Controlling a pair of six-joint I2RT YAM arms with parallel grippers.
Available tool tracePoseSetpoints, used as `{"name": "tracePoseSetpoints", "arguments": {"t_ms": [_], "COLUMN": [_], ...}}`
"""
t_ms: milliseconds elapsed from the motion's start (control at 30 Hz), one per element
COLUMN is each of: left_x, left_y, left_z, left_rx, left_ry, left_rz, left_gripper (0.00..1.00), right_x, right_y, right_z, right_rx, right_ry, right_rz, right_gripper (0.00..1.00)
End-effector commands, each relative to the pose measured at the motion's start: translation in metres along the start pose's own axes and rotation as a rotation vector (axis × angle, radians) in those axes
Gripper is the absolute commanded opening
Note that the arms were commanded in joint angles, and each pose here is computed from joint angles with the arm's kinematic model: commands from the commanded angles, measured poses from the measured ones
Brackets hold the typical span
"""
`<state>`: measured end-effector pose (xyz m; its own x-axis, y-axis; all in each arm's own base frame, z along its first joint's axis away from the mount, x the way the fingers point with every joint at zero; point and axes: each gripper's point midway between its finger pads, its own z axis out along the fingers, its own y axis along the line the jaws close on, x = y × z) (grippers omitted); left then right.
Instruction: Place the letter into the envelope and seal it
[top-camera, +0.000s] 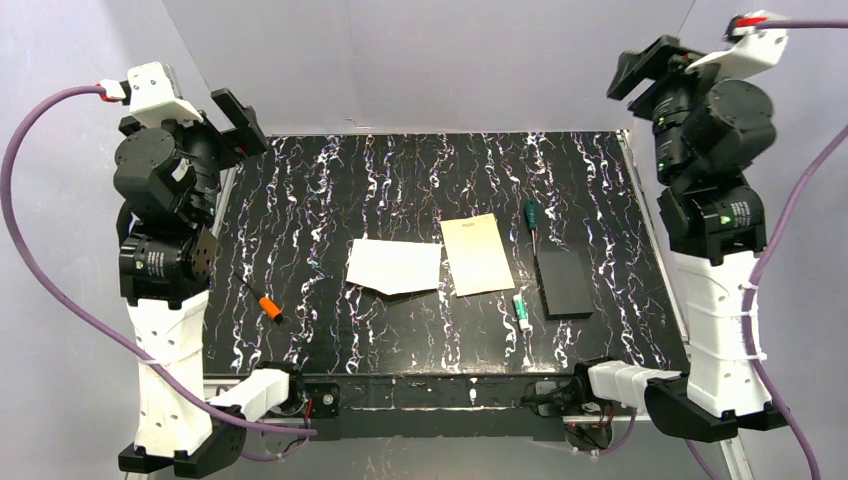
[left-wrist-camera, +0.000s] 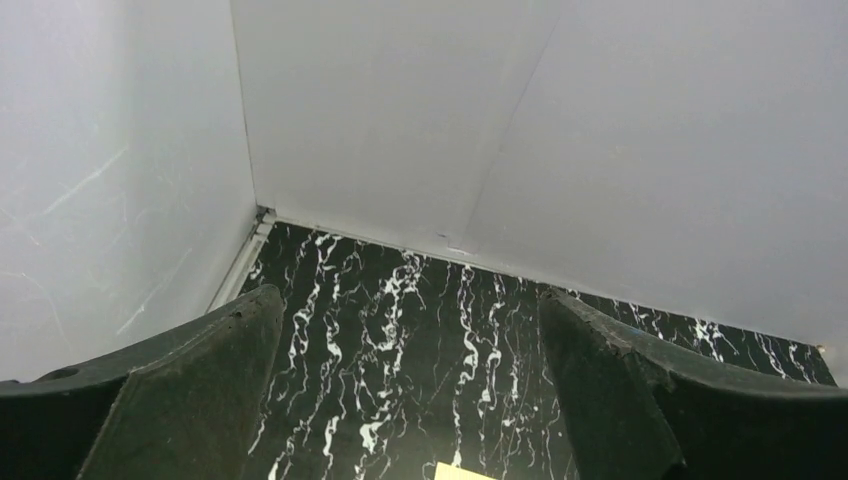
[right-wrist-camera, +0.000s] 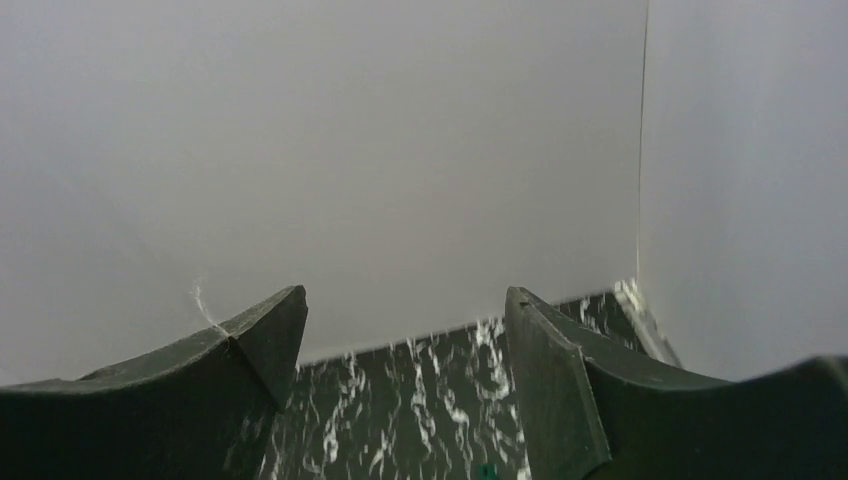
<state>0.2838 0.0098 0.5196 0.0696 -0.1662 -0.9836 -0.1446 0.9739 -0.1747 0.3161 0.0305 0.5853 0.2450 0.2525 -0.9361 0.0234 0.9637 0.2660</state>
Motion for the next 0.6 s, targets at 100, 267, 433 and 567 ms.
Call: {"name": "tracePoseSetpoints", "arguments": {"t_ms": [100, 267, 433, 567], "left_x": [0.064, 0.143, 0.178, 0.205], "left_y": [-0.009, -0.036, -0.05, -0.053], "left_z": [0.004, 0.007, 0.011, 0.015], "left_rx": [0.051, 0.189, 0.274, 0.274], "left_ry": [0.156, 0.399, 0.534, 0.639], "left_rz": [-0.042, -0.109, -0.083, -0.11], "left_gripper": [0.98, 0.98, 0.98, 0.98], "right_x": [0.168, 0.311, 0.358, 0.39], "right_y": [-0.028, -0.014, 0.016, -0.006], "right_z": [-0.026, -0.107, -0.165, -0.196], "right_rx": [0.14, -0.036, -0.294, -0.192], "right_ry": [0.498, 1.015, 1.26, 1.369], "right_rz": [0.056, 0.109, 0.206, 0.09], "right_gripper": [0.81, 0.76, 0.81, 0.81]}}
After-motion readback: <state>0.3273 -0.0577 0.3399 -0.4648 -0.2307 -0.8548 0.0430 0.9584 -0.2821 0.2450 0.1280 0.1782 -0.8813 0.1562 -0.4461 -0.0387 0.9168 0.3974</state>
